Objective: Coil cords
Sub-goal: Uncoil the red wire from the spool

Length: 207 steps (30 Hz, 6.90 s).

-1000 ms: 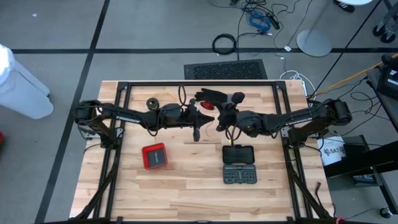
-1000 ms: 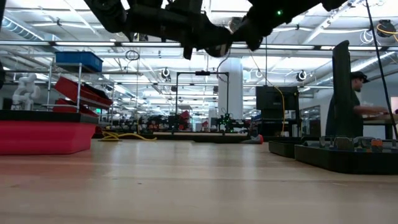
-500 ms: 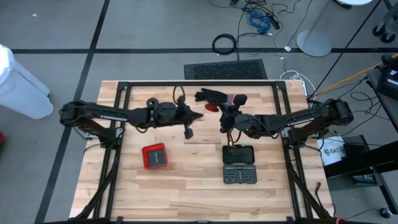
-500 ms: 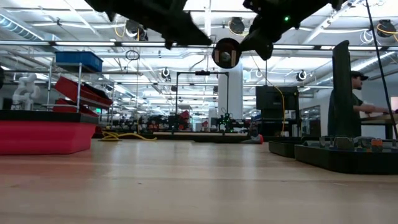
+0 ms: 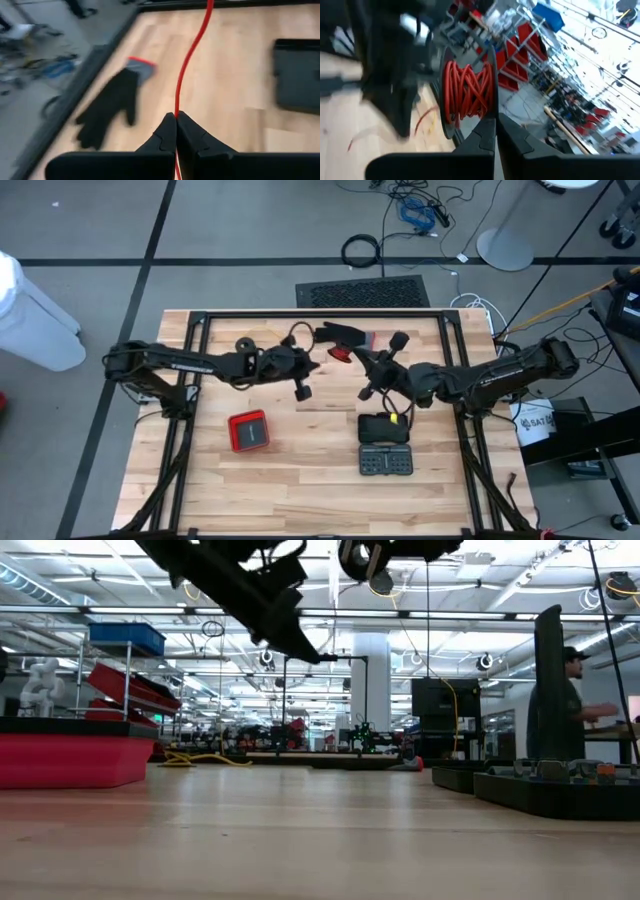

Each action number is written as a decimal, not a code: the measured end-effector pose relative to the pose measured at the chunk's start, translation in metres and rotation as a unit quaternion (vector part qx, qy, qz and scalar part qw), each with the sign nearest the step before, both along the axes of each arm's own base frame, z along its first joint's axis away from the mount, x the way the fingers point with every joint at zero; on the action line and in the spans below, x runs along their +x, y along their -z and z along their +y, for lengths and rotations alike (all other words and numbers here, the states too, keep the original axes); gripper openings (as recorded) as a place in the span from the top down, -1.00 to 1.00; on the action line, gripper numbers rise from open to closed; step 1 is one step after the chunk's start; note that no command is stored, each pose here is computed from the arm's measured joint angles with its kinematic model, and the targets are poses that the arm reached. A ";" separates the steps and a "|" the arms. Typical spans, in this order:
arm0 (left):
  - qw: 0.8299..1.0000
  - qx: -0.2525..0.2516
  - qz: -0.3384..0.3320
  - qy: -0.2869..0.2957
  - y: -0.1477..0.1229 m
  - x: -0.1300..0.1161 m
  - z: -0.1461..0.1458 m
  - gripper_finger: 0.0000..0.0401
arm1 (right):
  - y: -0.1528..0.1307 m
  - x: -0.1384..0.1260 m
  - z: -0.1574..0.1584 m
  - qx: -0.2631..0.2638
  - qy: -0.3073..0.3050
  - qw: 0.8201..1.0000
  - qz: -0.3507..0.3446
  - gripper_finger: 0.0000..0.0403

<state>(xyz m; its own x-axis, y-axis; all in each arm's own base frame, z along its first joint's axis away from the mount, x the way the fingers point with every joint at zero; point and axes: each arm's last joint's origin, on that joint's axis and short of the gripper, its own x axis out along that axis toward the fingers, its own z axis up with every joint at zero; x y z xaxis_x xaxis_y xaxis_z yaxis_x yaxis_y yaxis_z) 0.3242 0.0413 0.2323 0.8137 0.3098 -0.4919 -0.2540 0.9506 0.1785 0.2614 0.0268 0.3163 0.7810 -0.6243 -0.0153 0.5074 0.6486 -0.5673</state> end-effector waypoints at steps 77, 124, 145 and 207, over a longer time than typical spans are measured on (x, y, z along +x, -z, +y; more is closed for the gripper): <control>0.977 0.123 -0.176 0.005 -0.034 0.049 -0.081 0.59 | -0.005 -0.002 0.001 0.037 -0.037 0.998 -0.041 1.00; 0.970 0.064 -0.231 0.051 -0.049 0.054 -0.057 0.98 | -0.004 -0.001 -0.001 0.045 -0.033 0.998 -0.044 1.00; 0.976 0.189 -0.097 -0.040 -0.092 0.008 -0.066 1.00 | 0.001 -0.008 0.012 0.024 0.000 1.000 0.003 1.00; 0.996 0.088 -0.021 0.013 -0.046 0.028 -0.039 0.42 | -0.025 -0.037 0.013 0.053 -0.027 0.997 -0.057 1.00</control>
